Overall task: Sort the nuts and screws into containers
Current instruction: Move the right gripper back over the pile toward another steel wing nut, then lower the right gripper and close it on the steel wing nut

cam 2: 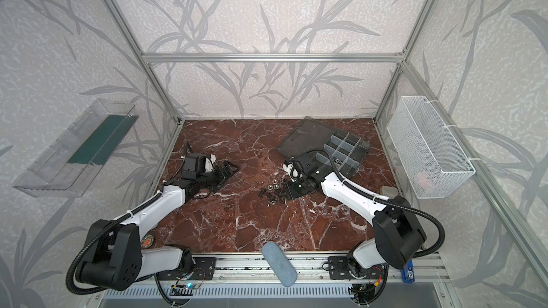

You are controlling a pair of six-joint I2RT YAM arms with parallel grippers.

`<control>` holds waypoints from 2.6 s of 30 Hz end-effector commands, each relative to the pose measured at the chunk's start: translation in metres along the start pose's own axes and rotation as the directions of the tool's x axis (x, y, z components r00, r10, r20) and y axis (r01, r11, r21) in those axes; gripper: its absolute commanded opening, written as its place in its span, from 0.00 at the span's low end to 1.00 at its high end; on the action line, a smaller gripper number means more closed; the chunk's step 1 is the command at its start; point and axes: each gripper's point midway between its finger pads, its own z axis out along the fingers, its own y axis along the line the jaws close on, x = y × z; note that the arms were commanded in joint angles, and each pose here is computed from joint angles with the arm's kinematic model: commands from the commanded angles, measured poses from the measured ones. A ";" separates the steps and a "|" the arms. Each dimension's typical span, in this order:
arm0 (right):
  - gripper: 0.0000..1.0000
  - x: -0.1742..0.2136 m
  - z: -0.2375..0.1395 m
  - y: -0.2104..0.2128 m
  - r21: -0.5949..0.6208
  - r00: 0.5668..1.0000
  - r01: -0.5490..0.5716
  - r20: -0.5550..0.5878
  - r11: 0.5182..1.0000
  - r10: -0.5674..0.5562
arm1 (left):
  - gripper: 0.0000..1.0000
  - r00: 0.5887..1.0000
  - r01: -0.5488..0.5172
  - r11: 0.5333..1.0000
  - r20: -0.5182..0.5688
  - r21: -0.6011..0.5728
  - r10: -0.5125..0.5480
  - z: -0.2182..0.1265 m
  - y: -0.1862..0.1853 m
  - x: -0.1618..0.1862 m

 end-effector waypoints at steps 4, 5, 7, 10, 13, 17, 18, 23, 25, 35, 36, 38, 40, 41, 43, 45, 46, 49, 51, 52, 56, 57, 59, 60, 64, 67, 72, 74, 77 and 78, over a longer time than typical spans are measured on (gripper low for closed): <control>0.58 -0.001 0.019 0.032 -0.082 0.992 0.120 -0.023 0.989 -0.122 | 1.00 1.000 0.009 1.000 -0.013 0.020 -0.009 0.002 -0.002 0.002; 0.58 0.000 0.023 0.034 -0.088 0.991 0.126 -0.026 0.988 -0.129 | 0.99 1.000 0.012 1.000 -0.013 0.025 -0.012 0.003 -0.002 0.002; 0.58 -0.001 0.029 0.038 -0.092 0.989 0.143 -0.028 0.985 -0.146 | 0.99 1.000 0.017 0.999 -0.017 0.033 -0.017 0.004 -0.002 0.002; 0.58 -0.002 0.038 0.042 -0.094 0.983 0.177 -0.041 0.980 -0.181 | 1.00 1.000 0.018 0.999 -0.018 0.036 -0.018 0.004 -0.003 0.001; 0.58 -0.003 0.048 0.041 -0.085 0.975 0.208 -0.065 0.974 -0.214 | 0.99 1.000 0.018 0.999 -0.016 0.034 -0.017 0.003 -0.003 0.001; 0.57 -0.004 0.060 0.037 -0.079 0.962 0.243 -0.106 0.967 -0.251 | 0.99 1.000 0.016 0.999 -0.010 0.028 -0.016 0.001 -0.002 0.001; 0.57 -0.003 0.062 0.037 -0.077 0.959 0.248 -0.118 0.966 -0.256 | 1.00 1.000 0.019 1.000 -0.011 0.024 -0.019 0.001 -0.001 0.001; 0.56 -0.003 0.072 0.035 -0.084 0.949 0.268 -0.148 0.960 -0.278 | 1.00 1.000 0.017 1.000 -0.006 0.021 -0.017 -0.001 0.000 0.000; 0.56 -0.001 0.075 0.035 -0.091 0.946 0.268 -0.164 0.959 -0.279 | 0.99 1.000 0.015 1.000 -0.003 0.021 -0.015 -0.002 -0.001 0.000; 0.54 0.004 0.091 0.034 -0.123 0.931 0.281 -0.204 0.952 -0.301 | 0.99 1.000 0.018 1.000 -0.004 0.015 -0.017 -0.002 0.002 0.000; 0.54 0.004 0.093 0.034 -0.124 0.929 0.284 -0.208 0.951 -0.305 | 1.00 1.000 0.019 1.000 -0.003 0.014 -0.019 -0.002 0.002 0.000; 0.53 0.004 0.095 0.033 -0.127 0.925 0.296 -0.209 0.947 -0.318 | 0.99 1.000 0.019 1.000 -0.004 0.013 -0.019 -0.002 0.003 0.000; 0.53 0.004 0.096 0.033 -0.129 0.922 0.306 -0.208 0.943 -0.327 | 1.00 1.000 0.020 1.000 -0.003 0.013 -0.020 -0.002 0.003 0.000; 0.53 0.004 0.096 0.033 -0.130 0.920 0.309 -0.209 0.942 -0.331 | 0.99 1.000 0.019 1.000 -0.003 0.013 -0.019 -0.002 0.003 0.000; 0.53 0.006 0.096 0.032 -0.129 0.916 0.314 -0.220 0.941 -0.336 | 0.99 1.000 0.019 1.000 -0.001 0.013 -0.019 -0.003 0.004 0.000; 0.52 0.007 0.095 0.030 -0.119 0.914 0.316 -0.228 0.941 -0.335 | 0.99 1.000 0.020 1.000 0.000 0.013 -0.020 -0.003 0.004 0.000; 0.52 0.009 0.095 0.028 -0.115 0.913 0.315 -0.235 0.942 -0.334 | 1.00 1.000 0.020 1.000 0.000 0.014 -0.020 -0.003 0.004 0.000; 0.50 0.015 0.093 0.027 -0.113 0.909 0.316 -0.247 0.942 -0.335 | 0.99 1.000 0.021 1.000 -0.001 0.013 -0.021 -0.003 0.004 0.000; 0.50 0.018 0.091 0.025 -0.107 0.906 0.317 -0.258 0.942 -0.334 | 0.99 1.000 0.022 1.000 -0.001 0.011 -0.022 -0.002 0.005 0.000; 0.50 0.021 0.090 0.024 -0.106 0.904 0.318 -0.266 0.942 -0.335 | 1.00 1.000 0.022 1.000 -0.001 0.011 -0.022 -0.002 0.005 0.000; 0.50 0.024 0.088 0.023 -0.104 0.904 0.312 -0.274 0.944 -0.329 | 1.00 1.000 0.025 1.000 -0.003 0.013 -0.025 -0.001 0.005 0.000; 0.50 0.025 0.088 0.025 -0.116 0.902 0.314 -0.274 0.942 -0.334 | 1.00 1.000 0.026 1.000 -0.004 0.012 -0.026 -0.001 0.006 0.001; 0.50 0.026 0.088 0.029 -0.133 0.898 0.324 -0.269 0.937 -0.349 | 0.99 1.000 0.027 1.000 -0.005 0.011 -0.027 -0.001 0.006 0.001; 0.49 0.026 0.089 0.031 -0.142 0.891 0.335 -0.273 0.931 -0.363 | 0.99 1.000 0.025 1.000 -0.005 0.013 -0.024 -0.001 0.006 0.001; 0.49 0.031 0.093 0.038 -0.150 0.855 0.396 -0.301 0.906 -0.423 | 0.99 1.000 0.025 1.000 -0.005 0.012 -0.025 -0.001 0.006 0.001; 0.49 0.032 0.094 0.039 -0.133 0.829 0.452 -0.304 0.882 -0.470 | 0.99 1.000 0.026 1.000 -0.005 0.012 -0.026 -0.002 0.006 0.001; 0.49 0.032 0.092 0.038 -0.119 0.779 0.544 -0.295 0.831 -0.553 | 0.99 1.000 0.025 1.000 -0.007 0.013 -0.025 -0.002 0.006 0.002; 0.50 0.030 0.092 0.036 -0.112 0.768 0.562 -0.295 0.819 -0.568 | 0.99 1.000 0.025 1.000 -0.006 0.013 -0.025 -0.001 0.006 0.002; 0.49 0.029 0.094 0.032 -0.096 0.760 0.576 -0.305 0.812 -0.575 | 0.99 1.000 0.025 1.000 -0.005 0.016 -0.024 -0.002 0.006 0.002; 0.49 0.028 0.095 0.031 -0.089 0.758 0.580 -0.304 0.810 -0.576 | 0.99 1.000 0.025 1.000 -0.005 0.014 -0.025 -0.002 0.007 0.002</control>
